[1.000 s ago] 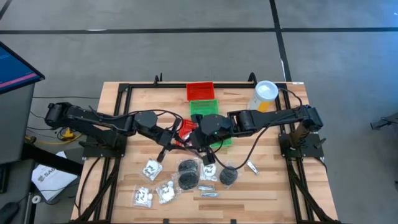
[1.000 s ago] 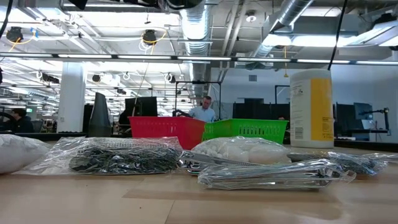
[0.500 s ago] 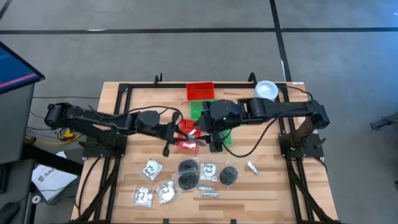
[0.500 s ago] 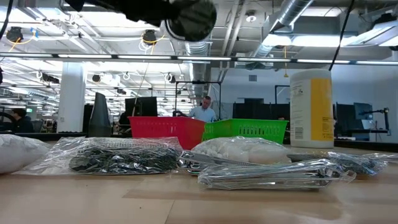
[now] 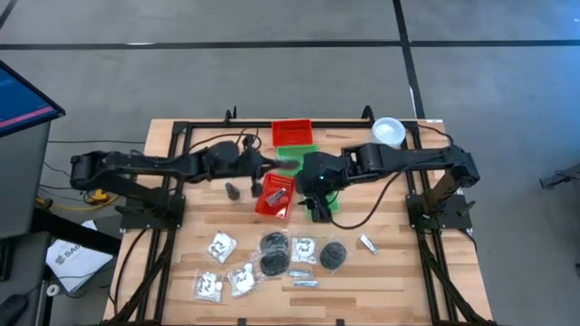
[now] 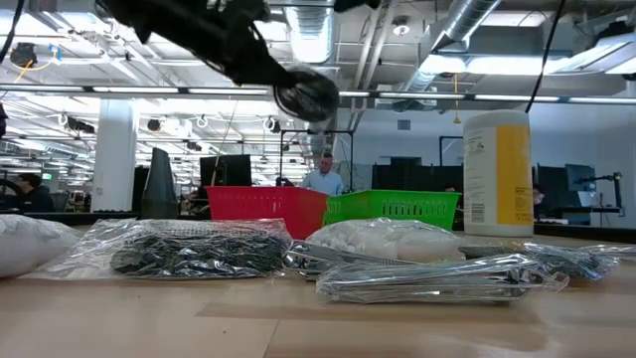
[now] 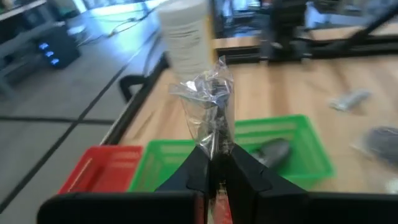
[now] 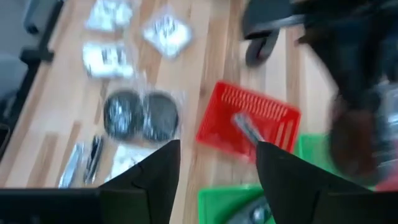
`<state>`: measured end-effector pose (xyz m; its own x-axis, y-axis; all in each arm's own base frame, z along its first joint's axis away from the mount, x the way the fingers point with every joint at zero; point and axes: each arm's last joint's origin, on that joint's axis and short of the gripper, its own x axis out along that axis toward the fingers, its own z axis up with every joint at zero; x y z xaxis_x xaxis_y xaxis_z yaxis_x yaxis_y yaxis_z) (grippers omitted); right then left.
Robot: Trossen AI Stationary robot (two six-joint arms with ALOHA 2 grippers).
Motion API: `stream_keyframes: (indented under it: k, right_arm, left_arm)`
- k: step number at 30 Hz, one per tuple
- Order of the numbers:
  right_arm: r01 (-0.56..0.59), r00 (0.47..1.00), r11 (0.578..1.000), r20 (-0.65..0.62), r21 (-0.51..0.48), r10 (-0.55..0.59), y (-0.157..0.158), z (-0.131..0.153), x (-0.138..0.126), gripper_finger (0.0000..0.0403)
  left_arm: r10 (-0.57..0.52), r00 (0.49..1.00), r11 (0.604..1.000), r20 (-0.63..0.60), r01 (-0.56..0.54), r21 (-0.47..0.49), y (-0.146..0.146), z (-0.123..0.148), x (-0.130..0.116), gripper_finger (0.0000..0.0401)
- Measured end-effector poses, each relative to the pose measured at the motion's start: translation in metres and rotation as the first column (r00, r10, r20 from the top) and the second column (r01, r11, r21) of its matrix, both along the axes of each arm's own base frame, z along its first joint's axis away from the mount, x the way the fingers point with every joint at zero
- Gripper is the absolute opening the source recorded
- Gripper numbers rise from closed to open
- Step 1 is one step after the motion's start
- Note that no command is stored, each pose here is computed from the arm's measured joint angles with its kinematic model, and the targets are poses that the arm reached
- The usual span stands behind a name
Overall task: Pick & Place Travel size toiletries
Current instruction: Put the black hairbrush into the top red bin
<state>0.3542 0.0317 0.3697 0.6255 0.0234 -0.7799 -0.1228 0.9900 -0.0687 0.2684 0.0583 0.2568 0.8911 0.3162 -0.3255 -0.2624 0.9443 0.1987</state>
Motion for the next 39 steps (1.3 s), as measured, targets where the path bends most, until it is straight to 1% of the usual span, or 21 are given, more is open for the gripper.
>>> stream_keyframes:
  k: [3, 7, 13, 17, 19, 26, 32, 39]
  right_arm:
    - [0.015, 0.999, 1.0, -0.031, 0.006, -0.015, -0.001, -0.007, -0.001, 0.0191]
    - [0.024, 0.995, 1.0, -0.102, 0.003, -0.024, -0.001, -0.022, -0.003, 0.0182]
    - [0.063, 0.985, 0.998, -0.16, 0.02, -0.059, -0.001, -0.039, -0.005, 0.017]
    - [0.078, 0.98, 0.997, -0.184, 0.025, -0.072, 0.001, -0.045, -0.006, 0.0163]
    - [0.077, 0.981, 0.997, -0.18, 0.026, -0.071, 0.001, -0.048, -0.005, 0.0161]
    - [0.087, 0.983, 0.996, -0.167, 0.036, -0.08, 0.002, -0.052, -0.003, 0.0156]
    - [0.096, 0.986, 0.994, -0.143, 0.049, -0.088, 0.002, -0.051, -0.001, 0.0155]
    - [0.079, 0.988, 0.996, -0.137, 0.05, -0.072, 0.008, -0.05, -0.001, 0.0155]
  left_arm:
    - [0.077, 0.996, 0.996, 0.032, -0.076, -0.038, 0.019, -0.005, 0.004, 0.0018]
    - [0.186, 0.979, 0.979, 0.088, -0.177, -0.103, 0.045, -0.012, 0.006, 0.0018]
    - [0.274, 0.951, 0.946, 0.145, -0.24, -0.216, 0.078, -0.019, 0.002, 0.0018]
    - [0.303, 0.937, 0.926, 0.17, -0.248, -0.285, 0.095, -0.024, -0.002, 0.0018]
    - [0.317, 0.933, 0.919, 0.173, -0.257, -0.3, 0.102, -0.028, -0.002, 0.0018]
    - [0.335, 0.929, 0.907, 0.157, -0.273, -0.32, 0.114, -0.054, 0.009, 0.0018]
    - [0.382, 0.914, 0.879, 0.135, -0.315, -0.358, 0.133, -0.066, 0.018, 0.0018]
    - [0.386, 0.917, 0.871, 0.101, -0.326, -0.368, 0.145, -0.081, 0.036, 0.0018]
